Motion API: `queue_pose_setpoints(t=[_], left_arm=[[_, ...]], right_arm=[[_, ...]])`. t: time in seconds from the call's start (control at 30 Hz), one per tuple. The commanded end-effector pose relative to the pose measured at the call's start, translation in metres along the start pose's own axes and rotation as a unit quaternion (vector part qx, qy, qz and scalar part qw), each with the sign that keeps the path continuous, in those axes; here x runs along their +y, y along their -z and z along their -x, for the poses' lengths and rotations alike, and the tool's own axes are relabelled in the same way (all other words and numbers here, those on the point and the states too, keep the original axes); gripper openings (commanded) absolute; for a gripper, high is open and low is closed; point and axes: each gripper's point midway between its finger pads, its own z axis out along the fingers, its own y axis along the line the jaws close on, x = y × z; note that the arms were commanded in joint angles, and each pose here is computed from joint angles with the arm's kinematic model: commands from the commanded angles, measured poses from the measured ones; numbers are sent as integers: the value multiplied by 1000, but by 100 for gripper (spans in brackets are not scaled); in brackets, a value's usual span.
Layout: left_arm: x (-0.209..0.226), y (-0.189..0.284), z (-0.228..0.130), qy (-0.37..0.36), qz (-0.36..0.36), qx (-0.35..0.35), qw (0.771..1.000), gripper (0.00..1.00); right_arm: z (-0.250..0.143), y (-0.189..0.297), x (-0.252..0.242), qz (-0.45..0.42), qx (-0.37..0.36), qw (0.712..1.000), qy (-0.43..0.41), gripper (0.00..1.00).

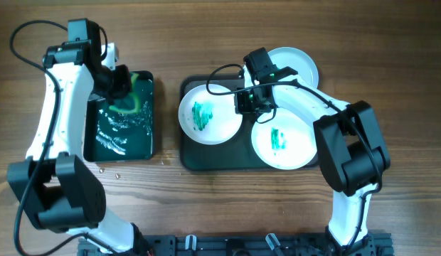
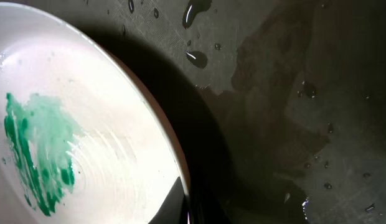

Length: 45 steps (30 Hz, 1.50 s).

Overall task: Clean dirty plates on tray and stack at the side
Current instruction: 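Grasp the green sponge with the left gripper and the plate rim with the right, then scrub the held plate with the sponge in the left gripper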

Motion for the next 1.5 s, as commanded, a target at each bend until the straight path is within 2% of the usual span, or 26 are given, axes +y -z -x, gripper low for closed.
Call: queue_pose_setpoints(t=[0.0,0.2,0.43,0.73,0.87,1.1,1.3,1.47], left_arm=[[-60,3,-10,31,-87,19,996,4],[-123,-18,-25,31,-96,36,994,4],[-162,-59,-46,1,-72,63,995,4],[-149,-89,-49,2,-13,70,997,4],[-148,-105,-55,-17,-10,87,996,4],[-156,-111,-67,-29,-20,110,993,4],[-169,-117,-95,-52,-7,132,990,4],[-163,-142,-128,-11,28,158,987,4]], right_arm=[[-26,-22,-11,-11,54,998,-27,4],[-39,-24,-18,-23,73,994,-79,4],[-46,-26,-18,-2,85,993,-85,4],[-56,-22,-11,40,113,993,-23,4],[-58,-18,-12,60,122,991,-3,4],[-57,-18,-22,39,119,992,-11,4],[-48,-16,-36,19,104,993,-42,4],[-46,-16,-41,12,101,994,-44,4]])
